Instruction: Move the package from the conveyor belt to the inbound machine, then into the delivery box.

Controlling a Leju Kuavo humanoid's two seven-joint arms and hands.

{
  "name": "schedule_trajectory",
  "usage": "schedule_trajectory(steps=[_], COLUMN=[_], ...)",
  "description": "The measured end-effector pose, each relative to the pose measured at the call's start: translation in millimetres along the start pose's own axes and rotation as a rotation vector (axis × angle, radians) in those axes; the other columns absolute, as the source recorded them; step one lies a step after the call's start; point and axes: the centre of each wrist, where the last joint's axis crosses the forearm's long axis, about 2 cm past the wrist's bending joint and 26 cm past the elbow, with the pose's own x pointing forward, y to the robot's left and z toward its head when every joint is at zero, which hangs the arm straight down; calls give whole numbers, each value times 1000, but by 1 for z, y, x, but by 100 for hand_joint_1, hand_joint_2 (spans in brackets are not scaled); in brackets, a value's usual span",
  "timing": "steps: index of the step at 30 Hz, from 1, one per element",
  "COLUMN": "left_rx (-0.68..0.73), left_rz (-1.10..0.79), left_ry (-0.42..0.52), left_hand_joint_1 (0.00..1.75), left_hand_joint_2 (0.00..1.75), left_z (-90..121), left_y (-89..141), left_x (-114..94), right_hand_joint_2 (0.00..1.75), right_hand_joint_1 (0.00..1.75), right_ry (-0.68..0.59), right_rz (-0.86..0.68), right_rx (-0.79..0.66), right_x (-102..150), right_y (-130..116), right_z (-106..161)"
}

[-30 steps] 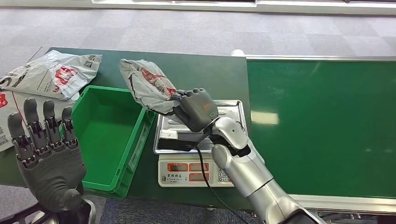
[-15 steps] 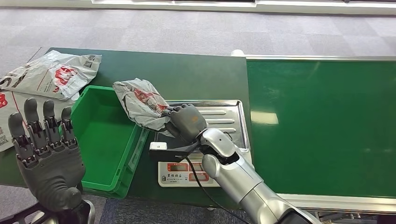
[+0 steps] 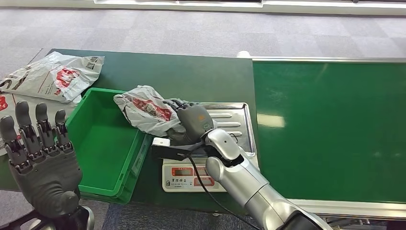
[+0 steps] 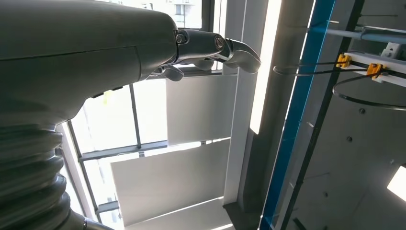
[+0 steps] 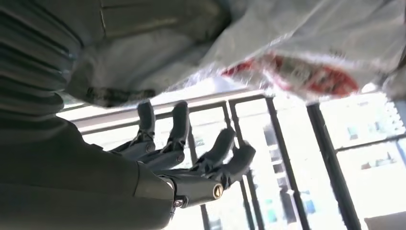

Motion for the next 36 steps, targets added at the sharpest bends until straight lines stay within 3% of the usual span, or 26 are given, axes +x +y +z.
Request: schedule_trajectory(steps=[5,13,18,25,27,30,33,36], left_rx=[9,22,18,19,27,-63,-432,-755], left_rz=[-29,-68,-104,-173,-294,-782,-1267,-1456], left_ry=[2,8,22,44,77,214,368,444], left_hand_joint_1=[0,0,0,0,0,0,0,0], left_hand_joint_2=[175,175,175,175,175,175,175,175], left_z=[0,0,0,-1,-2,-9,-15,-11], left_y=[1,3,4,5,7,11,10,12], left_x=[2,4,4,4,3,-15,-54,-85], right_hand_joint_2=[0,0,0,0,0,0,0,0], right_hand_joint_1=[0,0,0,0,0,0,0,0], right_ry=[34,26,-3,6,8,19,19,18], right_rz=[6,-143,-240,-241,-228,-195,-175,-171], right_rx=[-197,-513,-645,-754,-791,-881,-937,-961], right_x=[3,-9,-19,-29,-30,-31,-30,-27], right_y=[-29,-97,-122,-140,-142,-143,-141,-140], right_z=[-5,10,35,57,63,80,98,108])
